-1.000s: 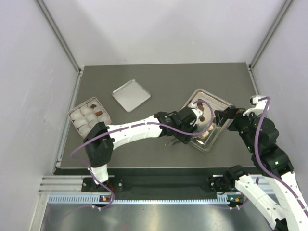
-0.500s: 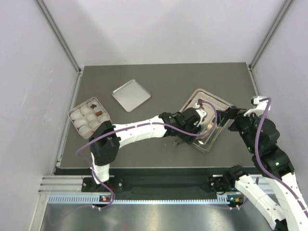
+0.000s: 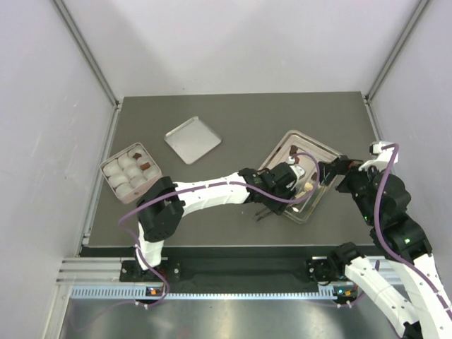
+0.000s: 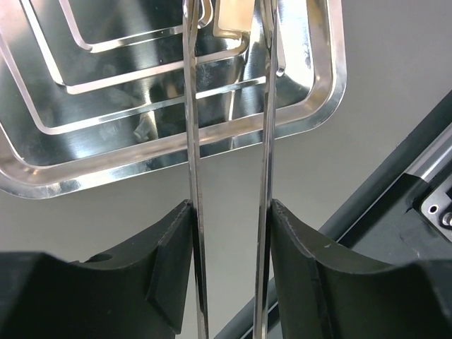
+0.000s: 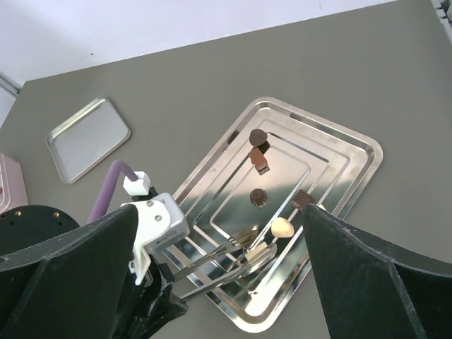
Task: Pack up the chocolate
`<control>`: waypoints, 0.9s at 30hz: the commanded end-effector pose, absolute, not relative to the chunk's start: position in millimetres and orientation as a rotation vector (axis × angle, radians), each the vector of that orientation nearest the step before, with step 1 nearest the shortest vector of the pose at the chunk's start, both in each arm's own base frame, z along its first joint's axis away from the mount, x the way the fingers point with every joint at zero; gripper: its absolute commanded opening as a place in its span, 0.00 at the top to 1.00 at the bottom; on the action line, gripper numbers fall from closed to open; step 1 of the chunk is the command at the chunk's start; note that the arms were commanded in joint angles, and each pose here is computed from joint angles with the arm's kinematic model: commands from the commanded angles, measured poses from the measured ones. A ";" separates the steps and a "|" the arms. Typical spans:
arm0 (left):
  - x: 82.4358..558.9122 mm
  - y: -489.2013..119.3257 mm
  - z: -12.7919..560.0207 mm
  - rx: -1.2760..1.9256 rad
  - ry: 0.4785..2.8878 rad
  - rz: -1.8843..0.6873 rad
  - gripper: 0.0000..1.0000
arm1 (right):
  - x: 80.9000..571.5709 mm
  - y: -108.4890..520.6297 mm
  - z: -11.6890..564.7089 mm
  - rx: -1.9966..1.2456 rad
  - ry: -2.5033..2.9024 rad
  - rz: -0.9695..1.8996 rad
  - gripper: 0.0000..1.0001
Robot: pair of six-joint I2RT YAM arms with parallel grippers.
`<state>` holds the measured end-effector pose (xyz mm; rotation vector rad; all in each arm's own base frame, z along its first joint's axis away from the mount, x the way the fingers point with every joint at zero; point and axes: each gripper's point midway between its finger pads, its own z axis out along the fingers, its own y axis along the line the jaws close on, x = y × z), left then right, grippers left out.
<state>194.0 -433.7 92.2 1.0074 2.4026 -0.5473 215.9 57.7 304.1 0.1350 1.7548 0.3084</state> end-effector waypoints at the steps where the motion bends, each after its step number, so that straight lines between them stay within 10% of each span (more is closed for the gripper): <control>1: 198.3 -450.2 108.1 0.983 2.340 -0.593 0.52 | 211.0 59.6 322.3 0.123 1.709 0.338 0.00; 27: 266.8 -360.2 217.9 0.522 2.316 -0.440 0.64 | 208.7 61.9 321.8 0.121 1.707 0.361 0.00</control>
